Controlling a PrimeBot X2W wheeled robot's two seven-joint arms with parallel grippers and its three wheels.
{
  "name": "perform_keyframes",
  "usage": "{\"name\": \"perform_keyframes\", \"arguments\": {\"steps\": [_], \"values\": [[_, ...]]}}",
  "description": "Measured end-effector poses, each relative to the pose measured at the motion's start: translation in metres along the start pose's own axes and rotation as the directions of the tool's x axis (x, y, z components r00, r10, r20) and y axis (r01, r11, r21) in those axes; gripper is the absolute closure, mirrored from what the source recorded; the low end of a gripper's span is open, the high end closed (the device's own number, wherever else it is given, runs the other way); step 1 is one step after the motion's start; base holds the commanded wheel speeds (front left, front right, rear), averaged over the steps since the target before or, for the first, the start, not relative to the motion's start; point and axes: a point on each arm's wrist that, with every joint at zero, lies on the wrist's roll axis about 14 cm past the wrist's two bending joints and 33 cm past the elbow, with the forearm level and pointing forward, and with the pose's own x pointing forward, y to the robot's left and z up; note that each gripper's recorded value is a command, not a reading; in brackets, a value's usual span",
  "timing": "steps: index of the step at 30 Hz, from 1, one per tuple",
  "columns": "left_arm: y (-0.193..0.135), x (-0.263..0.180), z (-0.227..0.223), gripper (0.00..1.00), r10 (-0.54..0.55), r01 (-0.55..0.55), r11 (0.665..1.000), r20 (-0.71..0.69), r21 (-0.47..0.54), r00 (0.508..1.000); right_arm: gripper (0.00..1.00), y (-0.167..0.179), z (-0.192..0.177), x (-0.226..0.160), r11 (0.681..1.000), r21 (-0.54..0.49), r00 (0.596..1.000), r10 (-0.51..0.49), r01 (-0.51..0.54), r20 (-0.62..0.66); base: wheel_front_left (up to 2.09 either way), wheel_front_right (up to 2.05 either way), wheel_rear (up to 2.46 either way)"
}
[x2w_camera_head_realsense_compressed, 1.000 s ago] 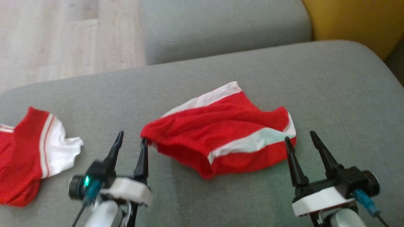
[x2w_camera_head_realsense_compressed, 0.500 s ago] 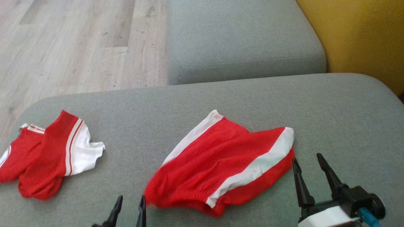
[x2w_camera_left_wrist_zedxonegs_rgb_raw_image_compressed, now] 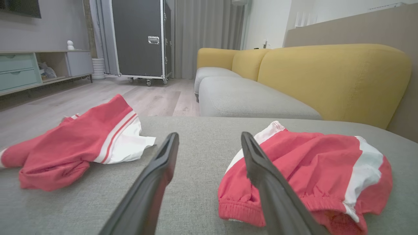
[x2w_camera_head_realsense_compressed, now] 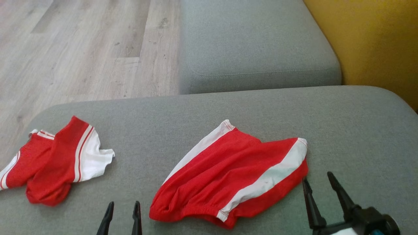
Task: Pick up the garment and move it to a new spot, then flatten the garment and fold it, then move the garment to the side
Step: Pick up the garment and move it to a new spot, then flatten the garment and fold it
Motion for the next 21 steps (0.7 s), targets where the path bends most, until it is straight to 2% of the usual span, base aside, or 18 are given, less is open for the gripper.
{"name": "perform_keyframes", "arguments": {"steps": [6, 21], "values": [[0.002, -0.006, 0.012, 0.00, 0.035, -0.035, 0.999, 0.041, -0.009, 0.999, 0.00, 0.001, -0.010, -0.012, 1.000, 0.009, 1.000, -0.006, 0.007, -0.030, 0.00, 0.00, 0.00], [0.002, -0.005, 0.015, 0.00, 0.047, -0.047, 0.999, 0.049, -0.002, 0.998, 0.00, 0.002, -0.011, -0.011, 1.000, 0.012, 0.999, -0.001, 0.002, -0.037, 0.00, 0.00, 0.00]]}}
